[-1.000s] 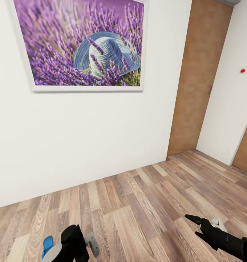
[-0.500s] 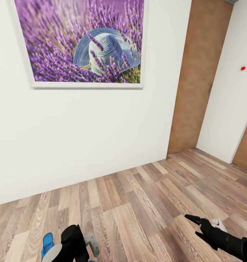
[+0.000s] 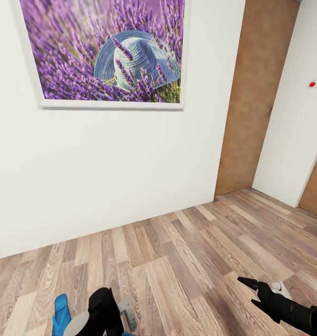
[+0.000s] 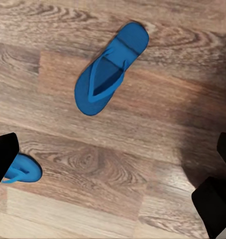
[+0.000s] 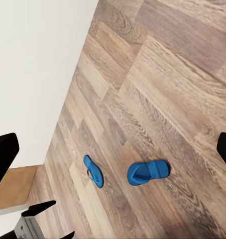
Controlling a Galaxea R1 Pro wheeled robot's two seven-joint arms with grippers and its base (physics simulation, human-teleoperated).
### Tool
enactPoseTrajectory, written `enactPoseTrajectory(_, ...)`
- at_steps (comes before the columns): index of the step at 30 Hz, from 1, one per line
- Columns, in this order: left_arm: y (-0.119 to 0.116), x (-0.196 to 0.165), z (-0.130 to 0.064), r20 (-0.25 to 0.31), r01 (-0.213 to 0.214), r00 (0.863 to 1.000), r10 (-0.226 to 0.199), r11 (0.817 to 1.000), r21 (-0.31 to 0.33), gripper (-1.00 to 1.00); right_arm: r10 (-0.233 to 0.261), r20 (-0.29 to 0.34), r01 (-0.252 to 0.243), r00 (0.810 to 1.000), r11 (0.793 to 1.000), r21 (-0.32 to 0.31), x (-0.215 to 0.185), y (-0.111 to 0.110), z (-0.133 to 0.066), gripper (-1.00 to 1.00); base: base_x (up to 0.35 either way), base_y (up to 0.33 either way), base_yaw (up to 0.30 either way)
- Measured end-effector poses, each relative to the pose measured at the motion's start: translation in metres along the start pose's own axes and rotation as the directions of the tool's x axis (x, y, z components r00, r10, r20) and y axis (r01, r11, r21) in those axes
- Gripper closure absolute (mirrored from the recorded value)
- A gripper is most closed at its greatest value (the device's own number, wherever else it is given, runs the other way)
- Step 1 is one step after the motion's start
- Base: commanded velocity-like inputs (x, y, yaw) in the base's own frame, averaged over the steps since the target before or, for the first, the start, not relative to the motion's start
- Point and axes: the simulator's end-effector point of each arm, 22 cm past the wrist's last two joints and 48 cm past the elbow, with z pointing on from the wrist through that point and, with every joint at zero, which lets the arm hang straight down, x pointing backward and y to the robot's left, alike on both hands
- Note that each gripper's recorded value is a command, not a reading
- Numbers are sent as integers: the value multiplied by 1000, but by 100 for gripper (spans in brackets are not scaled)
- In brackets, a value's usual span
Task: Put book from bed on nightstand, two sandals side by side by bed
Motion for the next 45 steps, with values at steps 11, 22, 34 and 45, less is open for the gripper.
enactPoseTrajectory(11, -11, 5, 23, 4, -7, 1000, 7, 1000, 0, -100, 6, -6, -6, 1000, 1000, 9, 13, -26, 10, -100, 0, 0, 0)
enactPoseTrajectory(22, -3, -1, 29, 18, -35, 999, 36, 998, -53, -100, 14, -13, -14, 1000, 1000, 16, 23, -47, 18, -100, 0, 0, 0)
enactPoseTrajectory(34, 22, 9, 32, -65, -108, 993, 100, 985, -134, -100, 38, -40, -35, 998, 998, 53, 31, -65, 28, -100, 0, 0, 0)
enactPoseTrajectory(45, 29, 5, 42, -79, -175, 983, 165, 975, -138, -100, 62, -62, -56, 996, 995, 84, 38, -81, 36, -100, 0, 0, 0)
